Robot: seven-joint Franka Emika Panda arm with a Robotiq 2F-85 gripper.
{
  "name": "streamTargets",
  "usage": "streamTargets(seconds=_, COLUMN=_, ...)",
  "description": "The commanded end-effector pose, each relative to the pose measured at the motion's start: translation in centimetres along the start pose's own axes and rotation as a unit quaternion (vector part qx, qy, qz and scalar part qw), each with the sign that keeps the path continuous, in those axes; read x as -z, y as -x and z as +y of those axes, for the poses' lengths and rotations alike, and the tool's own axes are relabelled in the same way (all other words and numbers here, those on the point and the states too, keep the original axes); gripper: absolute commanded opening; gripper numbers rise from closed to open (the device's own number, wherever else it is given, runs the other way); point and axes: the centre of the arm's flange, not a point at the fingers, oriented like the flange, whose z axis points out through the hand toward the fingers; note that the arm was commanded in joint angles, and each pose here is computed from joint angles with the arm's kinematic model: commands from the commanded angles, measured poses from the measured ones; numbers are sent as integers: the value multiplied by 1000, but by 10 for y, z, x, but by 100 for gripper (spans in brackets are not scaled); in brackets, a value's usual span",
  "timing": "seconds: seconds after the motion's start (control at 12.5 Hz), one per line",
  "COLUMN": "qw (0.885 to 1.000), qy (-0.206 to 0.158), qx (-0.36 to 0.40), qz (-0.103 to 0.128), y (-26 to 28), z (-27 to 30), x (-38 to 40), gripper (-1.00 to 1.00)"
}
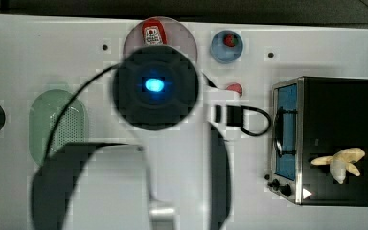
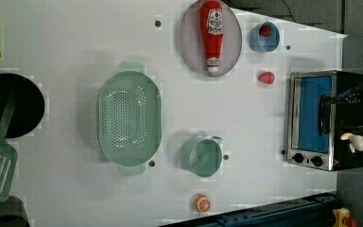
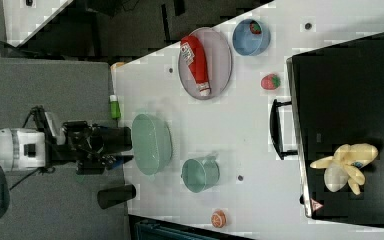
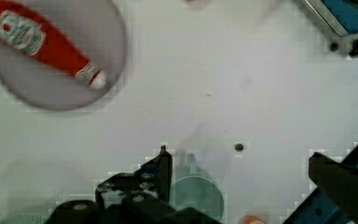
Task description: Pick banana from table and place on oven.
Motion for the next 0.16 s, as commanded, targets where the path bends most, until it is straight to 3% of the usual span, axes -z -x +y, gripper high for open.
streamTargets(seconds=0.08, qw=996, qy=-28, qx=-88, qz=5, y=-30, z=41, x=24, gripper=100)
streamTargets(seconds=0.16, qw=996, qy=-27, qx=-87, qz=4, y=-29, z=41, x=21, gripper=100)
